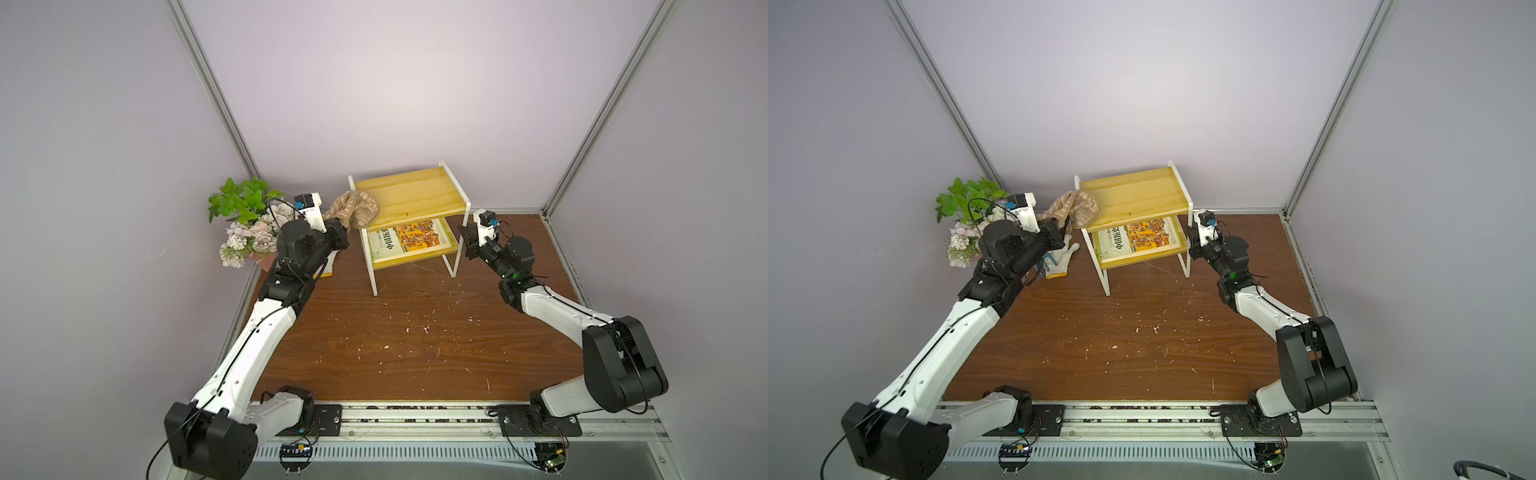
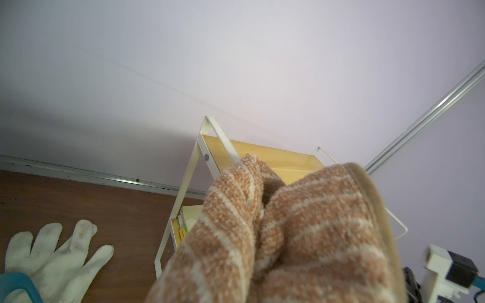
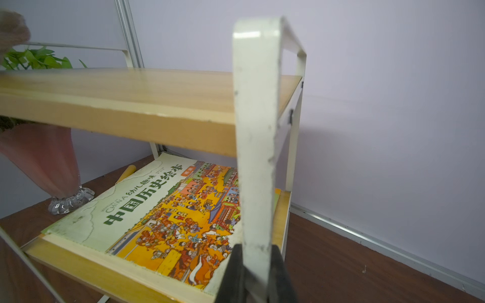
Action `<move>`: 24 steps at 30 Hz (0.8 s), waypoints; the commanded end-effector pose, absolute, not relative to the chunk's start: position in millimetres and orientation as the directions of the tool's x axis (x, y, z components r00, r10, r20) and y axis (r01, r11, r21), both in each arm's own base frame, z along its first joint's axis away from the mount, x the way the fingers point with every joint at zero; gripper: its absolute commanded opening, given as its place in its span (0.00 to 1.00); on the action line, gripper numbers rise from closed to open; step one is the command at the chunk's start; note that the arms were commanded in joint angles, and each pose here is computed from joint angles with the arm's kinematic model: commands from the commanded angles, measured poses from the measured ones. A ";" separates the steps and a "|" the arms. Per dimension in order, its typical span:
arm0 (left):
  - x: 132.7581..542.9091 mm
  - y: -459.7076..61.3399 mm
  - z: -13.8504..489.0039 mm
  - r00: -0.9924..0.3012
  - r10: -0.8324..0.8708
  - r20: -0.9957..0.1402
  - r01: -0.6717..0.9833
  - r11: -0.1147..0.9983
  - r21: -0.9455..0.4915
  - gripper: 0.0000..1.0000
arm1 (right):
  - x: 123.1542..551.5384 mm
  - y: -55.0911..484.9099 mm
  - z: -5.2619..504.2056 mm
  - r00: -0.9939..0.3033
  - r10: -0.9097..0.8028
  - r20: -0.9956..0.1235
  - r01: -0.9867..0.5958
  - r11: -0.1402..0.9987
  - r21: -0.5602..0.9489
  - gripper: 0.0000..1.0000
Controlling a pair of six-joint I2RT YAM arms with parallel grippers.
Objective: Wipe the bookshelf clean with a cloth
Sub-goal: Wipe the dust from the shelf.
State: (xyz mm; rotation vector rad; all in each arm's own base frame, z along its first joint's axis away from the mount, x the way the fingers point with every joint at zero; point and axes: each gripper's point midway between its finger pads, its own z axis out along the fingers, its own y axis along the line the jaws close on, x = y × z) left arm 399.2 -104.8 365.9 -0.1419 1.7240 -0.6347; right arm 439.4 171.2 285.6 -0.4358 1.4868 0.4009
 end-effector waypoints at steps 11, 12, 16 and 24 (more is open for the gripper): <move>343.1 -138.9 391.3 -0.323 -0.606 -0.727 0.521 0.528 -0.671 0.00 | 409.3 184.5 308.0 0.102 0.000 -0.995 -0.560 0.826 -0.058 0.00; 345.0 -135.5 396.8 -0.294 -0.609 -0.737 0.521 0.545 -0.658 0.00 | 403.2 186.4 308.5 0.093 0.014 -0.996 -0.567 0.823 -0.042 0.00; 384.8 -133.8 382.9 -0.311 -0.555 -0.772 0.452 0.628 -0.634 0.00 | 391.7 192.0 311.1 0.070 0.060 -0.996 -0.588 0.809 0.008 0.00; 399.3 -126.0 343.6 -0.347 -0.605 -0.717 0.396 0.598 -0.697 0.00 | 400.6 183.4 301.0 0.030 0.022 -0.999 -0.519 0.855 0.003 0.00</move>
